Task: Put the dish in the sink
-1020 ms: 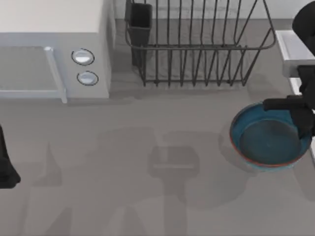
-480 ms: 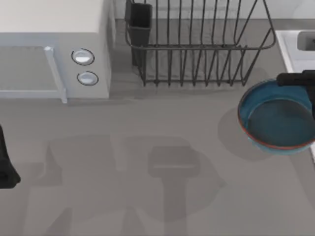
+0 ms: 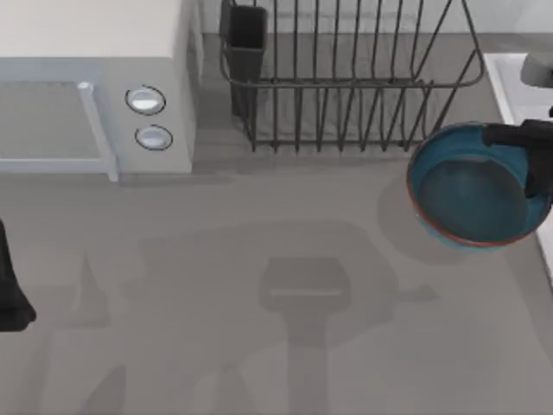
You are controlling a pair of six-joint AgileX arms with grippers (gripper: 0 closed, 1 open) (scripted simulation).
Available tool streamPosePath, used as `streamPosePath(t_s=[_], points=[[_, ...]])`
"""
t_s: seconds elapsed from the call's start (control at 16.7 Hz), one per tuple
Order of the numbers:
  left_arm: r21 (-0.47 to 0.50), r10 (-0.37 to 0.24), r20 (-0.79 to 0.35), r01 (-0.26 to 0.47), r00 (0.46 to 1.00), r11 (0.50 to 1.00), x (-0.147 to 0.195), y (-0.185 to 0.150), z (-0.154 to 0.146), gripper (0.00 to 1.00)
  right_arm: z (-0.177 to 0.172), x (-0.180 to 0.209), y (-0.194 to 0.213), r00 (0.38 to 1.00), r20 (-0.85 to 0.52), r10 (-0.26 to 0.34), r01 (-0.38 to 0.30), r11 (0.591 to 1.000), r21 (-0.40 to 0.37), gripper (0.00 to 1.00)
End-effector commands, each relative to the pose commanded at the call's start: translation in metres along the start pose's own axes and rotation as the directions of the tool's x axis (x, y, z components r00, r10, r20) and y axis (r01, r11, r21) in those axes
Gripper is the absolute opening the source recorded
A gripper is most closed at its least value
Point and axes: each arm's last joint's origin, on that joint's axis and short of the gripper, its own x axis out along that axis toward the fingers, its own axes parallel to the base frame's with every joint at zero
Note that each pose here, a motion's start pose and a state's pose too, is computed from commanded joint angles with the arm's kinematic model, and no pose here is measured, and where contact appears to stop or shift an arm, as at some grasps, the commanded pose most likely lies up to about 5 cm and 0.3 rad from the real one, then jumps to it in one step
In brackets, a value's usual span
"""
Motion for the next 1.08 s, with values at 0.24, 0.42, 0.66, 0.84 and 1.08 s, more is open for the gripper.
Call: streamPosePath(t_s=[0.24,0.42,0.66,0.84,1.08], points=[[0.0,0.0,0.0,0.0,1.0,1.0,0.0,0.0,0.0,1.0,0.011,0.031,-0.034,0.971,0.207,0.123,-0.129,0.992,0.015,0.0],[0.0,0.0,0.0,0.0,1.0,1.0,0.0,0.0,0.0,1.0,0.015,0.052,-0.068,0.897,0.403,0.182,-0.197,0.98,-0.005,0.0],[0.0,0.0,0.0,0.0,1.0,1.0,0.0,0.0,0.0,1.0,0.006,0.064,-0.118,0.726,0.66,0.192,-0.204,0.977,-0.061,0.0],[0.0,0.0,0.0,0.0,1.0,1.0,0.0,0.0,0.0,1.0,-0.008,0.059,-0.15,0.571,0.806,0.157,-0.144,0.985,-0.09,0.0],[0.0,0.0,0.0,0.0,1.0,1.0,0.0,0.0,0.0,1.0,-0.028,0.039,-0.183,0.369,0.926,0.085,-0.023,0.996,-0.083,0.0]])
